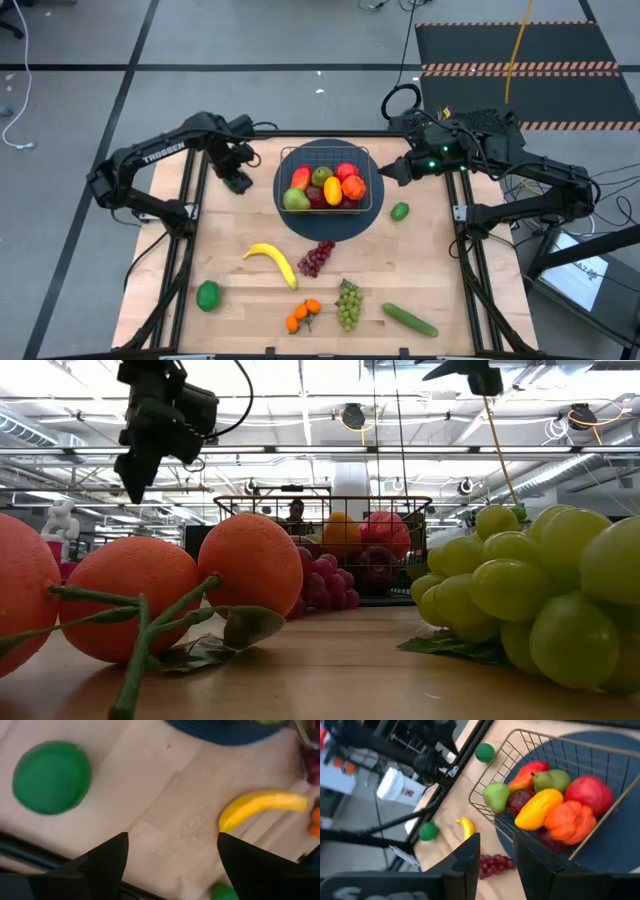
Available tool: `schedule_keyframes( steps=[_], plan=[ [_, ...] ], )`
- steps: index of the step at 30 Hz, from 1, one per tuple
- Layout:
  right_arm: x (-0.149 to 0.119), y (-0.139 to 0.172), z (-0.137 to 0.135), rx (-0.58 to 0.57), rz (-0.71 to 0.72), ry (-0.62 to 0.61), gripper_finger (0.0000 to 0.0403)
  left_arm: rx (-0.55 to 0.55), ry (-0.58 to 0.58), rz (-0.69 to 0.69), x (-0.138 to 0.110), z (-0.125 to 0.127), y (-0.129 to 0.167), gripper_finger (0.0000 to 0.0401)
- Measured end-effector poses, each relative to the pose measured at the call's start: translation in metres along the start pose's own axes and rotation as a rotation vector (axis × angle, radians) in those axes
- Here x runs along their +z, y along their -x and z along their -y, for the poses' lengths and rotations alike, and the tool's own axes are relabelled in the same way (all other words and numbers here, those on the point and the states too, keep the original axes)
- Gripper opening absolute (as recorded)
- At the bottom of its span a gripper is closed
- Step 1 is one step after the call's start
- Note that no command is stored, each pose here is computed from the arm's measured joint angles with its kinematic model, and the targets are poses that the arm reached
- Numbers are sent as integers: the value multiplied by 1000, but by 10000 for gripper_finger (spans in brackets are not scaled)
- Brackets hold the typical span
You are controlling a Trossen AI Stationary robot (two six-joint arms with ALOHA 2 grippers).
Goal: Build produce basket
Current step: Put the top left green lime into the wire basket
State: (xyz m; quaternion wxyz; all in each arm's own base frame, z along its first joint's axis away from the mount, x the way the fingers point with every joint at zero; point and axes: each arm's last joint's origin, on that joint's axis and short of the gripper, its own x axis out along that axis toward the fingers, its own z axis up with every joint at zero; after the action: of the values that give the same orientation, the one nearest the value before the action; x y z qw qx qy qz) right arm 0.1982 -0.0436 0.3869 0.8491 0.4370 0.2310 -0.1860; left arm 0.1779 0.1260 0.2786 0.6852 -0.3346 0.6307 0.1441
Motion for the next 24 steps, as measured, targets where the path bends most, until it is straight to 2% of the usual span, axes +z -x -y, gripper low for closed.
schedule_keyframes(
  steps=[5,12,18,24],
  plan=[
    [-2,-5,-1,-15,-19,-139,109,4,-132,-11,-1,14,-4,277],
    [-15,-14,-5,-88,-45,-211,109,156,-196,6,0,17,-6,263],
    [-24,-26,-12,-109,-70,-238,109,238,-230,8,2,9,-4,279],
    [-29,-36,-20,-86,-70,-254,110,424,-304,31,10,-8,0,318]
  ],
)
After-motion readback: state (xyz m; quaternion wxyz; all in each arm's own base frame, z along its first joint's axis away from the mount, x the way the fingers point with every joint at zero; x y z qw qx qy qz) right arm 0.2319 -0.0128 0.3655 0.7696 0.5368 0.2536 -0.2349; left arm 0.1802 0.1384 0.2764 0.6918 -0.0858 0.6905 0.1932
